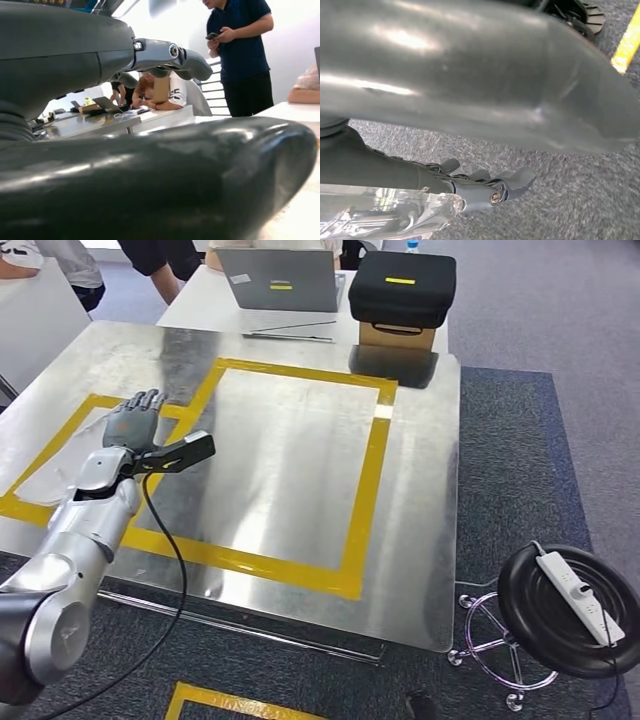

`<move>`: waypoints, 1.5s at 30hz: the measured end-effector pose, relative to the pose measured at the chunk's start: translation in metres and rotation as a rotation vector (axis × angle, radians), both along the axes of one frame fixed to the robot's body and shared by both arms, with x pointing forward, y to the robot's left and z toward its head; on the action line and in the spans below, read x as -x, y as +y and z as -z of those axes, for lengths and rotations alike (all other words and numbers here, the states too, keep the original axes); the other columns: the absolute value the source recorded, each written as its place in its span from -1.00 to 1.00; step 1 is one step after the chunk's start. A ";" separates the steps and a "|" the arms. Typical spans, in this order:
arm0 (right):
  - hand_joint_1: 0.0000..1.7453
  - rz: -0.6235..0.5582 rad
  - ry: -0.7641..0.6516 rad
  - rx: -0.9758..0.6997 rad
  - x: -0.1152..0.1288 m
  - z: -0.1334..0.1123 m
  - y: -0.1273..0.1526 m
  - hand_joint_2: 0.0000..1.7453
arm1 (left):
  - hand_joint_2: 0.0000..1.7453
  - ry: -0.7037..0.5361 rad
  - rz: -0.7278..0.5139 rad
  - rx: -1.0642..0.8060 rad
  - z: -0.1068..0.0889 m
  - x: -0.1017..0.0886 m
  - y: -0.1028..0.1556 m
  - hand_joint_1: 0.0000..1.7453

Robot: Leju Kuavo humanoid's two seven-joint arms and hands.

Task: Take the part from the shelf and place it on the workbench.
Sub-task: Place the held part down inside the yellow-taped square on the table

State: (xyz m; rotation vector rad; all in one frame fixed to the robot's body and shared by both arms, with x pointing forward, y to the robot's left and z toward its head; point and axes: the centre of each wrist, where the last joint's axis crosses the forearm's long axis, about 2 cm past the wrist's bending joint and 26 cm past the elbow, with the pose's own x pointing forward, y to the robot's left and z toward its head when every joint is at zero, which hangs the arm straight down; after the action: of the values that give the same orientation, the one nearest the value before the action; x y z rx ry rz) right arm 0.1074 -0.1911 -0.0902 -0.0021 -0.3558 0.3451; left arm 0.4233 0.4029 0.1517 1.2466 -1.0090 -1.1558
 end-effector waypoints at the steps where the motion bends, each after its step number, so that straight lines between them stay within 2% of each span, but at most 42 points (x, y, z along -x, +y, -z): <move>1: -1.00 0.000 0.000 0.000 0.000 0.000 0.000 -1.00 | -1.00 0.002 -0.001 0.000 0.001 0.001 0.000 -1.00; 23: -1.00 -0.003 -0.002 -0.004 -0.004 -0.001 0.000 -1.00 | -1.00 -0.010 0.007 0.011 -0.004 -0.004 -0.009 -1.00; 45: -1.00 0.001 0.002 0.001 -0.001 0.000 -0.002 -1.00 | -1.00 0.002 0.012 0.016 0.000 -0.003 -0.013 -1.00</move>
State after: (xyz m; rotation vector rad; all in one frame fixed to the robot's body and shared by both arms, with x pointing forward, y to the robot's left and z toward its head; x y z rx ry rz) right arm 0.1081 -0.1928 -0.0904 -0.0032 -0.3541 0.3443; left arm 0.4264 0.3901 0.1520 1.2279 -1.0234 -1.1564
